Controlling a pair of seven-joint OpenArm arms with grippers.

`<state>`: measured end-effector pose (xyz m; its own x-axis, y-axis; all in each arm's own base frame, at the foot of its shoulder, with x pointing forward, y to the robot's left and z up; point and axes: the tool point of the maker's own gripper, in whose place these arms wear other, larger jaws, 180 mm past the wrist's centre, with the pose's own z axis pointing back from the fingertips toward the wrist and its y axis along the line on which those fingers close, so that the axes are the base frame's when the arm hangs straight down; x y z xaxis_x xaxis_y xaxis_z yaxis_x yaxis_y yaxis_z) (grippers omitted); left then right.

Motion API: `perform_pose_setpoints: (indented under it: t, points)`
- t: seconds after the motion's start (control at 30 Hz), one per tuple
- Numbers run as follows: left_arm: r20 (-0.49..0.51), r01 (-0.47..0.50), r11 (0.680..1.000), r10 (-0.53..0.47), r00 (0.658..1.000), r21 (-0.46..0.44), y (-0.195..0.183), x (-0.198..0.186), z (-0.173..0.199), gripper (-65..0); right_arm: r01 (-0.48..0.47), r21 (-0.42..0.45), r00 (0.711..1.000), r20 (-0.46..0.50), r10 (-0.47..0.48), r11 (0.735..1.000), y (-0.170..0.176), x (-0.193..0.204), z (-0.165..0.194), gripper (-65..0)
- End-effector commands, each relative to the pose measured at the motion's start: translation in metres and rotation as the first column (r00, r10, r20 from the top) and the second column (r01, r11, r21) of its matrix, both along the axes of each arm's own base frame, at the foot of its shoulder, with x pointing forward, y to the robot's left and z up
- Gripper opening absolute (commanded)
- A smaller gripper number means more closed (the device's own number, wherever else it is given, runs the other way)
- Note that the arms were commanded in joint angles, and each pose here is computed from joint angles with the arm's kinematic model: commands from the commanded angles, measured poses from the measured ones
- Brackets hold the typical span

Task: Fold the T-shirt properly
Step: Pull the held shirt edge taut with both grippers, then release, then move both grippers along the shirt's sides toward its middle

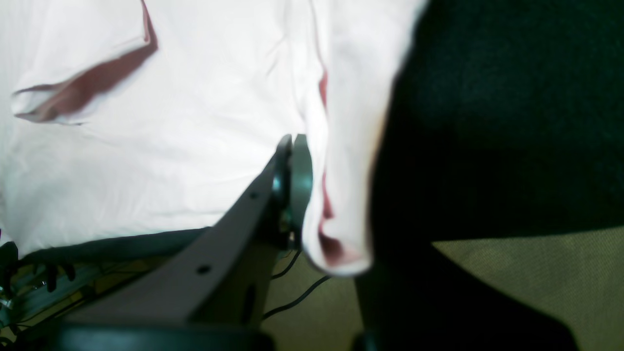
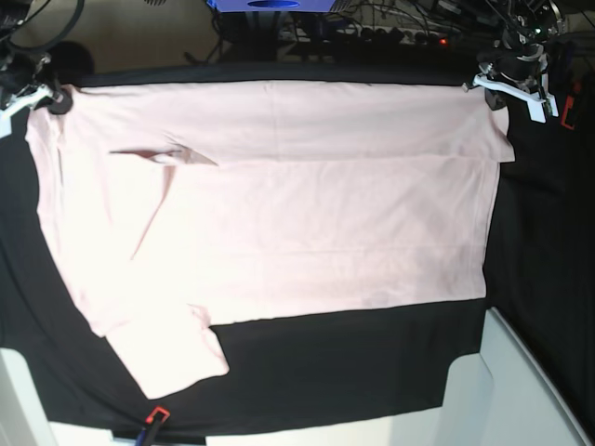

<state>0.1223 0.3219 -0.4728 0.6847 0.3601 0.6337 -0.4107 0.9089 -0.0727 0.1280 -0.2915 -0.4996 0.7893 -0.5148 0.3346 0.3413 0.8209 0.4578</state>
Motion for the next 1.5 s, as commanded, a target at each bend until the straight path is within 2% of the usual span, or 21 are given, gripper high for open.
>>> perform_pose_setpoints:
  t: [0.0,0.2,0.5,0.57,0.6,0.73,0.8,0.83,0.97,1.13,1.2,1.3,1.47]
  points:
    - [0.017,0.001,0.999,-0.001,1.000,0.033,0.009,0.000,0.009,-65.0,-0.004,-0.037,1.000,-0.005,0.004,0.999,-0.014,-0.003,0.006,-65.0]
    - [0.001,-0.025,0.998,0.025,1.000,0.050,0.018,-0.015,0.011,-65.0,-0.029,-0.081,0.999,0.015,0.030,0.996,-0.017,0.000,0.018,-65.0]
    - [-0.001,-0.048,0.997,0.048,0.999,0.059,0.026,-0.020,0.013,-65.0,-0.043,-0.062,0.999,0.002,0.043,0.997,-0.008,-0.001,0.016,-63.7]
    - [-0.003,-0.048,0.997,0.048,0.999,0.058,0.025,-0.020,0.013,-58.6,-0.039,-0.054,0.999,0.001,0.039,0.998,-0.005,-0.002,0.014,-57.5]
    - [-0.001,-0.047,0.997,0.048,0.999,0.060,0.026,-0.019,0.013,-52.9,-0.040,-0.054,0.999,0.000,0.040,0.998,-0.005,-0.002,0.014,-52.4]
    - [-0.001,-0.049,0.997,0.049,0.999,0.067,0.029,-0.020,0.015,-31.7,-0.051,-0.043,0.998,-0.038,0.049,0.998,-0.005,-0.010,0.013,-27.3]
    - [0.005,-0.045,0.996,0.045,0.999,0.078,0.031,-0.018,0.019,-25.4,0.005,-0.050,0.999,-0.044,-0.008,0.999,-0.019,-0.019,0.017,-16.8]
    - [0.010,-0.040,0.995,0.039,0.999,0.087,0.033,-0.017,0.022,-22.3,0.042,-0.050,0.998,-0.035,-0.044,0.998,-0.026,-0.022,0.020,-14.1]
    - [0.033,-0.056,0.988,0.052,0.998,0.145,0.049,-0.020,0.042,-12.9,0.117,-0.075,0.993,-0.011,-0.118,0.990,-0.052,-0.033,0.036,-13.8]
    - [0.099,-0.126,0.959,0.104,0.990,0.255,0.083,-0.024,0.085,-12.1,0.124,-0.185,0.992,0.040,-0.118,0.975,-0.080,-0.029,0.066,-13.5]
    - [0.125,-0.111,0.949,0.077,0.989,0.294,0.088,-0.014,0.101,-12.1,0.082,-0.237,0.996,0.058,-0.070,0.968,-0.092,-0.015,0.081,-13.2]
    - [0.140,-0.035,0.948,-0.010,0.990,0.315,0.081,0.018,0.115,-12.1,-0.035,-0.268,0.993,0.099,0.063,0.963,-0.088,0.036,0.095,-13.2]
    - [0.090,0.068,0.960,-0.096,0.991,0.273,0.067,0.063,0.107,-12.1,-0.203,-0.269,0.958,0.143,0.248,0.941,-0.070,0.121,0.105,-13.5]
